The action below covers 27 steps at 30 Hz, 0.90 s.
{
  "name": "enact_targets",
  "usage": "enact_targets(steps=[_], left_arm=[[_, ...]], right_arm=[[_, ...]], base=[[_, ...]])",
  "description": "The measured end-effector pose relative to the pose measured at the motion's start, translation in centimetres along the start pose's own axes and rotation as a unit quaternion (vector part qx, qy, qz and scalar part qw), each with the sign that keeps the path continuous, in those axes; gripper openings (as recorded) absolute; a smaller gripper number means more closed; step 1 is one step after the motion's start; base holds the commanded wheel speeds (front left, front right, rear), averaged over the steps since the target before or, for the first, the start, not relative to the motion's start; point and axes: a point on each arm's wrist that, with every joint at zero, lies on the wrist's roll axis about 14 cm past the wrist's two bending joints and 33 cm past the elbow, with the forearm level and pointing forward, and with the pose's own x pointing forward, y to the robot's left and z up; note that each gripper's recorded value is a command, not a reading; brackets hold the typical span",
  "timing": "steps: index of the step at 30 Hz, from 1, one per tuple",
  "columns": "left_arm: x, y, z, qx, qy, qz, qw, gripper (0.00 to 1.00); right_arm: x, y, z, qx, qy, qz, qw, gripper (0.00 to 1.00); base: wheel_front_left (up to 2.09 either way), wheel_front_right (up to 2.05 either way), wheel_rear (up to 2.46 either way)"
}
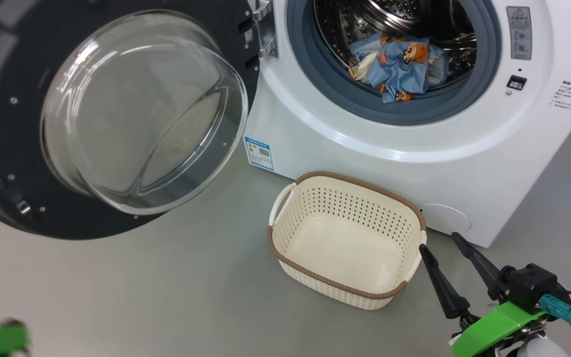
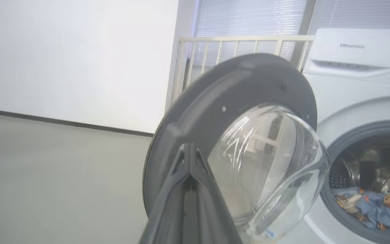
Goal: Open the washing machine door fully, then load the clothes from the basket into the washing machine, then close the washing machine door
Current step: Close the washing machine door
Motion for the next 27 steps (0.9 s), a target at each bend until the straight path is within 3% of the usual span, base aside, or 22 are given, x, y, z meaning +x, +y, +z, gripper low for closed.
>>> enact_targets(steps=[7,12,17,22,27], left_arm=[[7.3,0.8,10.5,-0.008,-0.158,-0.021,0.987,0.0],[12.1,1.9,13.0,-0.064,-0.18,-0.014,0.982,0.0],[16.5,3.7,11.5,-0.117,-0.118,0.019,0.986,0.0],[19.8,4.2,8.5,-0.203,-0.011,0.041,0.978,0.0],[20.5,3.7,4.1,-0.227,0.104,0.046,0.967,0.0]], right_arm=[[-0.8,-1.6,-0.2,0.004,-0.001,-0.025,1.0,1.0],[-1.6,-2.8,-0.5,0.005,0.003,-0.043,0.999,1.0],[-2.3,-3.9,-1.2,0.009,0.01,-0.057,0.998,1.0],[-2.7,-4.8,-1.9,0.013,0.016,-0.068,0.998,1.0],[-3.0,-5.5,-2.8,0.015,0.026,-0.073,0.997,1.0]], base=[[0.0,0.0,0.0],[0.0,0.0,0.0],[0.0,0.0,0.0],[0.0,0.0,0.0],[0.0,0.0,0.0]])
